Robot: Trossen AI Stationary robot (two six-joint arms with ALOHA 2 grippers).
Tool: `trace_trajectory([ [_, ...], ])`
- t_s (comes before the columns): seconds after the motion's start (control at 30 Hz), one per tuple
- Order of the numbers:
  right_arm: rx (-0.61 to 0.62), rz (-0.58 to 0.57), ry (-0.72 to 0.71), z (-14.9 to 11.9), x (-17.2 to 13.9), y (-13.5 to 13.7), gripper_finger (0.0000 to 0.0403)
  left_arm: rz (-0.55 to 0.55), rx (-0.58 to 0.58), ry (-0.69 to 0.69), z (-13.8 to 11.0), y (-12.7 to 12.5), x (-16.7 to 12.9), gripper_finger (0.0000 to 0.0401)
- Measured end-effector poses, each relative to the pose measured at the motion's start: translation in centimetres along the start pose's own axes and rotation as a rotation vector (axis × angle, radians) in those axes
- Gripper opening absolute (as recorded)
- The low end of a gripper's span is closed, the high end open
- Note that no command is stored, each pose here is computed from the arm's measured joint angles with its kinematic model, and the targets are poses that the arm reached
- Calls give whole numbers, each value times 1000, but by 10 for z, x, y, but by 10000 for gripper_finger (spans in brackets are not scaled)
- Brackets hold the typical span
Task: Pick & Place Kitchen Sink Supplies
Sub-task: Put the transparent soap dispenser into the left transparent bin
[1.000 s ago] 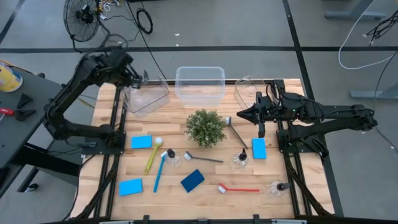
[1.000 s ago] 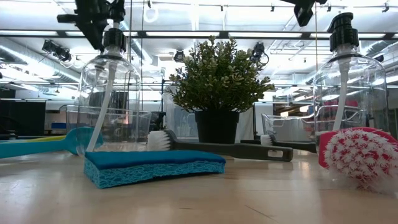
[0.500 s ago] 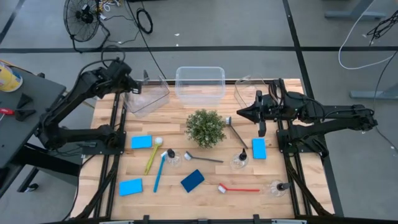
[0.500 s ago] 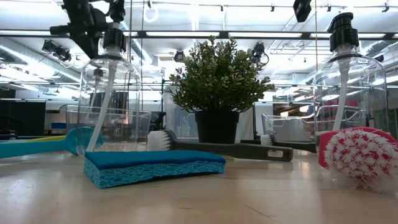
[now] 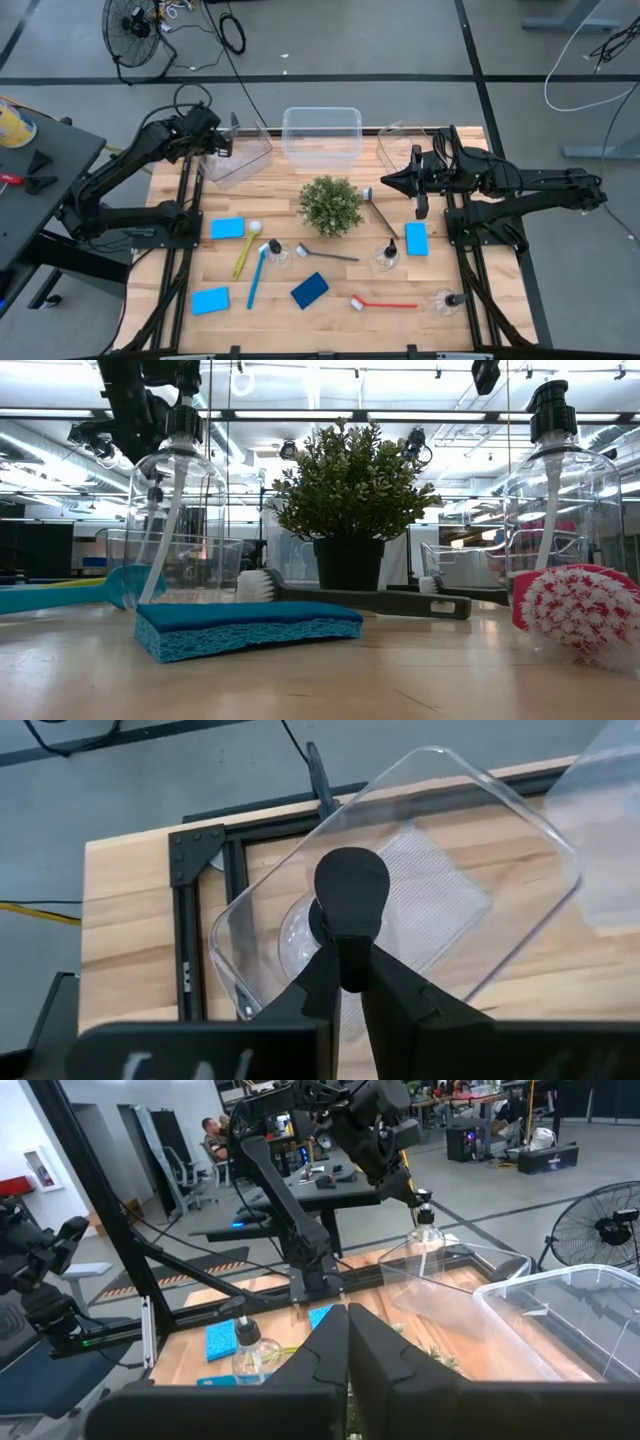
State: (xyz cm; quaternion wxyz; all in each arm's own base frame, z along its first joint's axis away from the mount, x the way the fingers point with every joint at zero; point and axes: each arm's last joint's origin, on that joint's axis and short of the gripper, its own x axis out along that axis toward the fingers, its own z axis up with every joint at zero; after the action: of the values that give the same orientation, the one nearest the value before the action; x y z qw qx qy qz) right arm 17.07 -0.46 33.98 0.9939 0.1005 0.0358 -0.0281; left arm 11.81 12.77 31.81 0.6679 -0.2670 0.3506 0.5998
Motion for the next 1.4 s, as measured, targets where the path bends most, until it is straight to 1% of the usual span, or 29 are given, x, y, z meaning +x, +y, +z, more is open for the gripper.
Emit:
trace_trajectory([
  [0.1,0,0,0,0,0,0,9,28,-3,-13,0,1,0,43],
  [0.27,0,0,0,0,0,0,9,57,-4,-30,1,2,0,31],
  [0.57,0,-3,0,0,0,0,9,68,-10,-42,1,2,0,48],
  [0.8,0,-3,0,0,0,0,9,69,-10,-42,1,2,0,37],
  [1.03,0,-2,0,0,0,0,9,88,-7,-46,1,3,0,46],
  [1.27,-1,-1,-1,0,0,0,9,102,-7,-54,1,3,0,40],
  [1.4,0,6,-28,3,0,1,9,114,-5,-57,1,4,0,42],
])
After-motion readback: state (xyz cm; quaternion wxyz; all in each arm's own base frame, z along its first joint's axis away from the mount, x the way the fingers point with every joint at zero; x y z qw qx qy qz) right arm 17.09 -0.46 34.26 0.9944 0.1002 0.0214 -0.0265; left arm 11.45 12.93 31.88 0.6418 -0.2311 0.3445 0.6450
